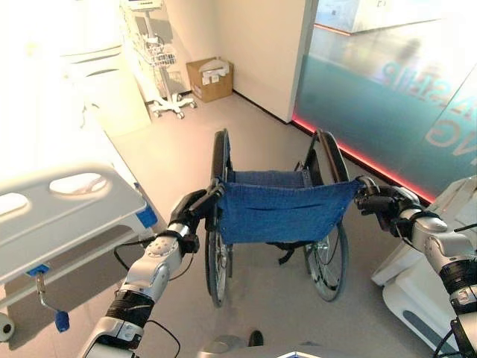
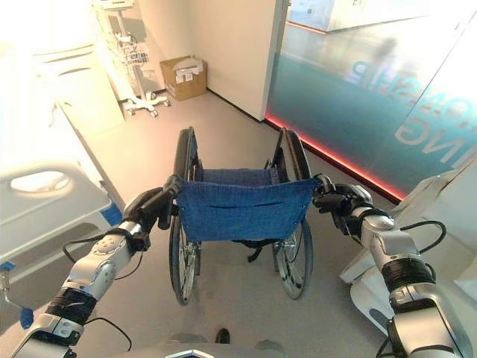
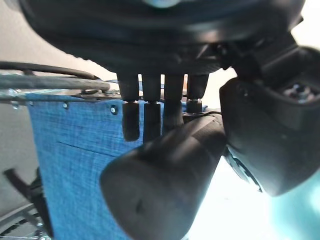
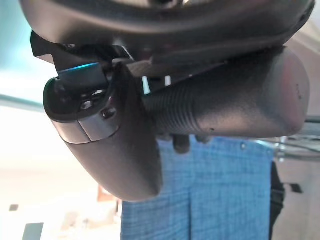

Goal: Push the wheelchair next to the bed

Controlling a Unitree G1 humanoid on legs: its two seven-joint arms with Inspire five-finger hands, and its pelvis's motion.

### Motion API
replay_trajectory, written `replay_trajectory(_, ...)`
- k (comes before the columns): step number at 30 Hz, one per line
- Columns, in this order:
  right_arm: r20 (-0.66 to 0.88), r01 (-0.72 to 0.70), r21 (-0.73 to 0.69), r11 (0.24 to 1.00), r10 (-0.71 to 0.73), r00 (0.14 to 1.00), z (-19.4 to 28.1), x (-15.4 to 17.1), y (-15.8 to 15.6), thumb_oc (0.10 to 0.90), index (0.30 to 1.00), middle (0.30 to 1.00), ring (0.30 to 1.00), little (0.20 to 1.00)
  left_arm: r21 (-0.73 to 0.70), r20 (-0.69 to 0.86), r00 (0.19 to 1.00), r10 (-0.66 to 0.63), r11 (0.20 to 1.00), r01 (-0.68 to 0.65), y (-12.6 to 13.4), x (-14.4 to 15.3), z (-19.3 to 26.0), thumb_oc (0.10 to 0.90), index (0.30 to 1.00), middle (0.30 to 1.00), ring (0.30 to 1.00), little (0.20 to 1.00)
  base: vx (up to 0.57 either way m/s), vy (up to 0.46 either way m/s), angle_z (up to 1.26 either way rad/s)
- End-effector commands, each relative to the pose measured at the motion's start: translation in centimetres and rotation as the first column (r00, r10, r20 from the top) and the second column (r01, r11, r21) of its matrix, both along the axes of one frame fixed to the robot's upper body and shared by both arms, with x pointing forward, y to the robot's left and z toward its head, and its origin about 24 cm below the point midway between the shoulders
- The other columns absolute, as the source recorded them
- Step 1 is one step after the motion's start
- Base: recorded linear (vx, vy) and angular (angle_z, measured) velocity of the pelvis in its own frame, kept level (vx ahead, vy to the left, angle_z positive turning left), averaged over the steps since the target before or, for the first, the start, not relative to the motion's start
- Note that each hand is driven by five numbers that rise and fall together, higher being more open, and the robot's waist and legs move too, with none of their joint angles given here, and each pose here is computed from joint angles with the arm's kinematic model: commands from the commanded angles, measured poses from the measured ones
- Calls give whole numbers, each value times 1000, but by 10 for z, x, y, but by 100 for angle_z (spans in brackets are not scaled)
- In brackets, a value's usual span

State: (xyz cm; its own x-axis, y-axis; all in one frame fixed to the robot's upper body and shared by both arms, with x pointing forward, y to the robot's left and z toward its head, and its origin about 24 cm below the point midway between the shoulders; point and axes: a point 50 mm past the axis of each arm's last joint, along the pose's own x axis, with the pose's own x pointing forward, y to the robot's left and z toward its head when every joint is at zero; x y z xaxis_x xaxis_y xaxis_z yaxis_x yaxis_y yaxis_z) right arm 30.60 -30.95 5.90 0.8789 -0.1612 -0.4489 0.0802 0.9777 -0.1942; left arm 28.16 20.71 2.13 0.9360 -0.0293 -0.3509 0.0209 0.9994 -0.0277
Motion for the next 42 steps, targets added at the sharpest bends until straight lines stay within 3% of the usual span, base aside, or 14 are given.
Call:
replay_trajectory(1, 295, -185, 145, 972, 136, 946, 52, 43, 47, 400, 300, 300, 300, 300, -39, 180, 983, 33, 999, -26, 9, 22, 37, 400, 300, 300, 300, 300, 294, -238, 45)
replay_trajectory(13, 304, -129, 125, 984, 86, 949, 59, 38, 32, 400, 300, 300, 300, 300, -21, 169, 985, -29, 999, 33, -4, 16, 31, 400, 300, 300, 300, 300, 327, -279, 81)
replay_trajectory(25, 245, -121, 71, 990, 100, 964, 47, 37, 43, 400, 300, 300, 300, 300, -63, 174, 979, 108, 993, -98, 10, 20, 37, 400, 300, 300, 300, 300, 254, -318, 67)
replay_trajectory(36, 236, -77, 77, 994, 57, 970, 37, 31, 38, 400, 300, 300, 300, 300, -35, 210, 976, 58, 998, -52, 6, 24, 46, 400, 300, 300, 300, 300, 347, -40, 24)
replay_trajectory(42, 209, -131, 86, 988, 110, 972, 27, 32, 41, 400, 300, 300, 300, 300, -10, 193, 975, 105, 994, -105, 17, 26, 41, 400, 300, 300, 300, 300, 343, 49, -44)
